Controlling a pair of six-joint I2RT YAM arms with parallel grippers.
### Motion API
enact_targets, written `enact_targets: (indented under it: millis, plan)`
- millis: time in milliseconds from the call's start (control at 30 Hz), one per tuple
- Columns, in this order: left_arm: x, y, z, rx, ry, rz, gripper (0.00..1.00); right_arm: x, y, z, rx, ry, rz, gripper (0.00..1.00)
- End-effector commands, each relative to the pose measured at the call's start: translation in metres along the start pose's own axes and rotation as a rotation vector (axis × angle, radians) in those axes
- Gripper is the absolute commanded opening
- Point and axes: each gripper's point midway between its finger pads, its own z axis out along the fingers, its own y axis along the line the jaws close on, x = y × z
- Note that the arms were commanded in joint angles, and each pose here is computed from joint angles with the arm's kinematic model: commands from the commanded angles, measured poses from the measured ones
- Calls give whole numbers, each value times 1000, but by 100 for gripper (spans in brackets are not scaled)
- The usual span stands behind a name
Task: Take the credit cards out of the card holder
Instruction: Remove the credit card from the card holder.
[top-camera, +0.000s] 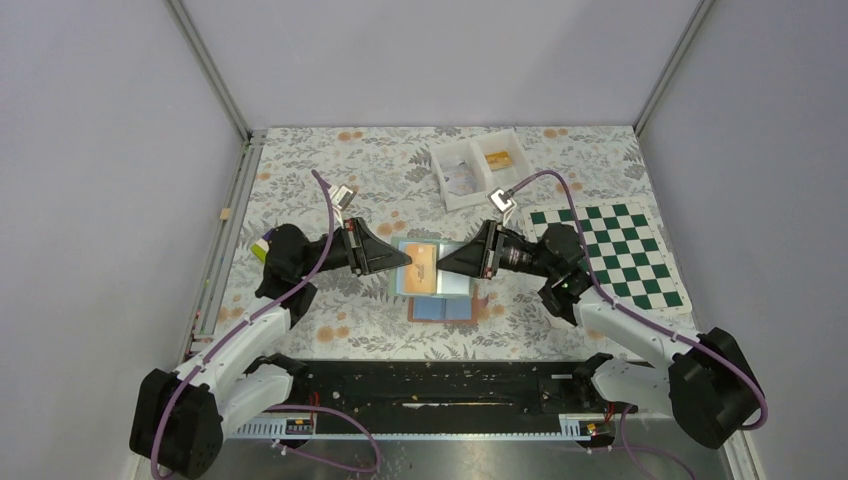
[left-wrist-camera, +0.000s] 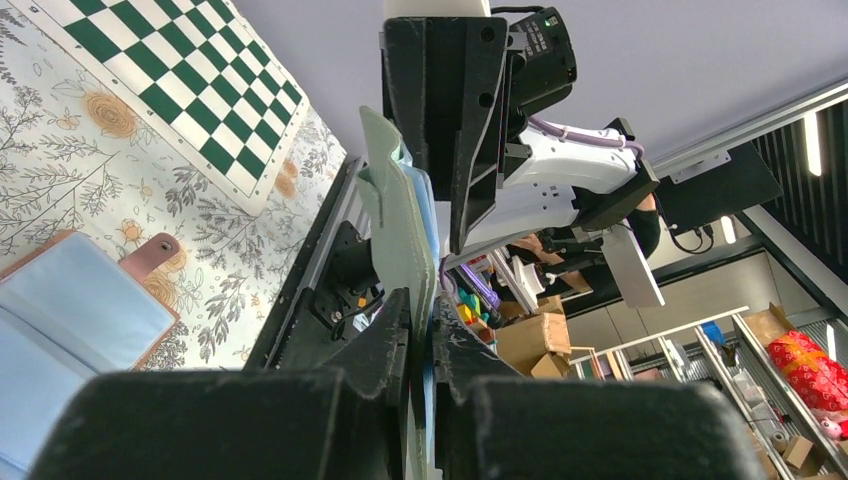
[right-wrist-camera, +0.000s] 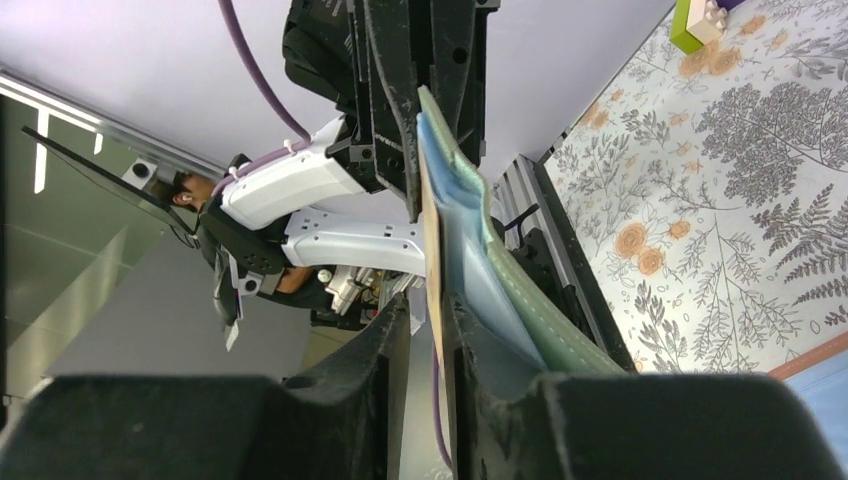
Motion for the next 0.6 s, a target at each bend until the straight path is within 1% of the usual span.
enact_targets:
  millis: [0,167,267,333,467,567]
  plan:
    - [-7,-25,-2,67,-9,89,0,-15,15,10,-50,-7,-2,28]
    - [-7,-26,-2,76,-11,84,0,-15,9,16,-55,0,35,27]
    - [-7,-25,-2,74,-8,80,0,-15,13,18,-72,-1,29,18]
    - [-7,-23,-1,70,-8,76,0,-13,14,19,-80,4,22,15]
    - [-7,-18,0,60,-6,58,0,-9,19,21,-125,34,20,20]
    - [-6,-15,0,54,-5,50,0,-8,19,23,-141,47,36,21]
